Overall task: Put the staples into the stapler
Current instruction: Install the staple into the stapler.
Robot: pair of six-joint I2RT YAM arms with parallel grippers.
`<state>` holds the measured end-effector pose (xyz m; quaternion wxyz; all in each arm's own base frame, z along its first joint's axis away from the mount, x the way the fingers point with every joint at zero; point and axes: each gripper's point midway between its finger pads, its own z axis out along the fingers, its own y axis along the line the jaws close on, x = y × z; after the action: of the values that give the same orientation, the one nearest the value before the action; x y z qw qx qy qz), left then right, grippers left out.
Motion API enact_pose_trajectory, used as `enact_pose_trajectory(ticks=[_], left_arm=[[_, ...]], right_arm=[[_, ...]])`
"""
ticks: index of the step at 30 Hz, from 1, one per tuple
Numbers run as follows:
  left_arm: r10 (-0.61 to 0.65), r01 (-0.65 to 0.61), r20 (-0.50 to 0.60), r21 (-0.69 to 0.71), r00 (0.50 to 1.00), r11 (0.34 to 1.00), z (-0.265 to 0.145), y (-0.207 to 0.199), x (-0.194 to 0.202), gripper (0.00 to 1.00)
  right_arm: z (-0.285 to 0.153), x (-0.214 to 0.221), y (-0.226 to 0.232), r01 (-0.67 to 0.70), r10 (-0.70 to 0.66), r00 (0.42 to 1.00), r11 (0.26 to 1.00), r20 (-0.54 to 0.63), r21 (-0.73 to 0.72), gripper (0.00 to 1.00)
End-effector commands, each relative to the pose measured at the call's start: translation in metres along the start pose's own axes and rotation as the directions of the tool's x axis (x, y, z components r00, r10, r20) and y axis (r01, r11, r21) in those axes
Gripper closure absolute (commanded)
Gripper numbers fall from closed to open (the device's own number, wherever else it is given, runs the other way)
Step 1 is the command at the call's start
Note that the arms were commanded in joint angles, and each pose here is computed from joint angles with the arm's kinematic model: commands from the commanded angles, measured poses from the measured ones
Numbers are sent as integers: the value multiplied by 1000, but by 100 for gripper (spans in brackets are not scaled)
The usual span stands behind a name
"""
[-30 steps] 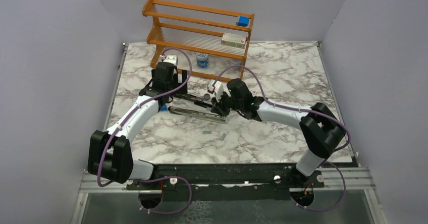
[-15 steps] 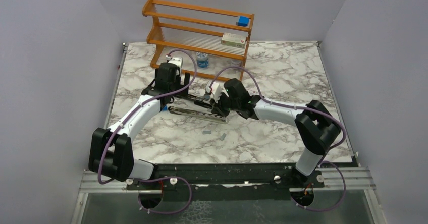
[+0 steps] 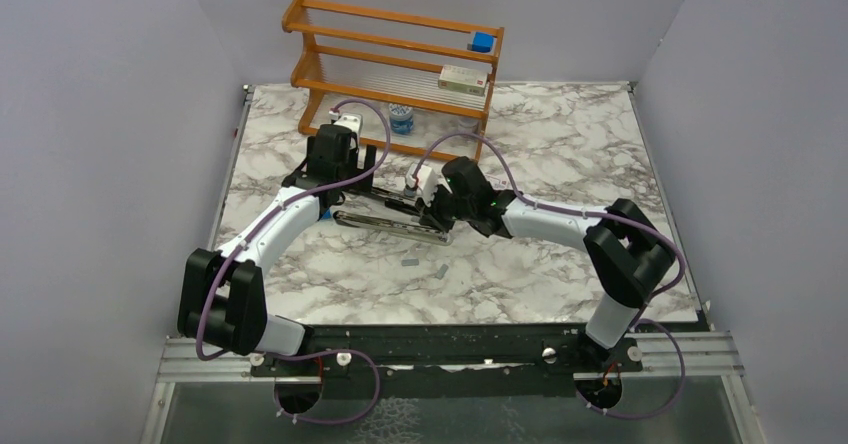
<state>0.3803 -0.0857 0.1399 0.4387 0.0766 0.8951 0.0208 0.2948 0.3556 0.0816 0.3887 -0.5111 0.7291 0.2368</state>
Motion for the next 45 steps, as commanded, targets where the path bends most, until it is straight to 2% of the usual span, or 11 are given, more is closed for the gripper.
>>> enact_pose_trajectory(ticks=[1, 45], left_arm=[[4, -4, 25, -18, 1000, 1000, 1, 2, -8, 1], [17, -18, 23, 28, 1000, 999, 3, -6, -6, 1]], right_arm=[[-3, 0, 1, 41, -40, 999, 999, -7, 18, 99], [6, 19, 12, 79, -81, 994, 997, -77, -24, 99]])
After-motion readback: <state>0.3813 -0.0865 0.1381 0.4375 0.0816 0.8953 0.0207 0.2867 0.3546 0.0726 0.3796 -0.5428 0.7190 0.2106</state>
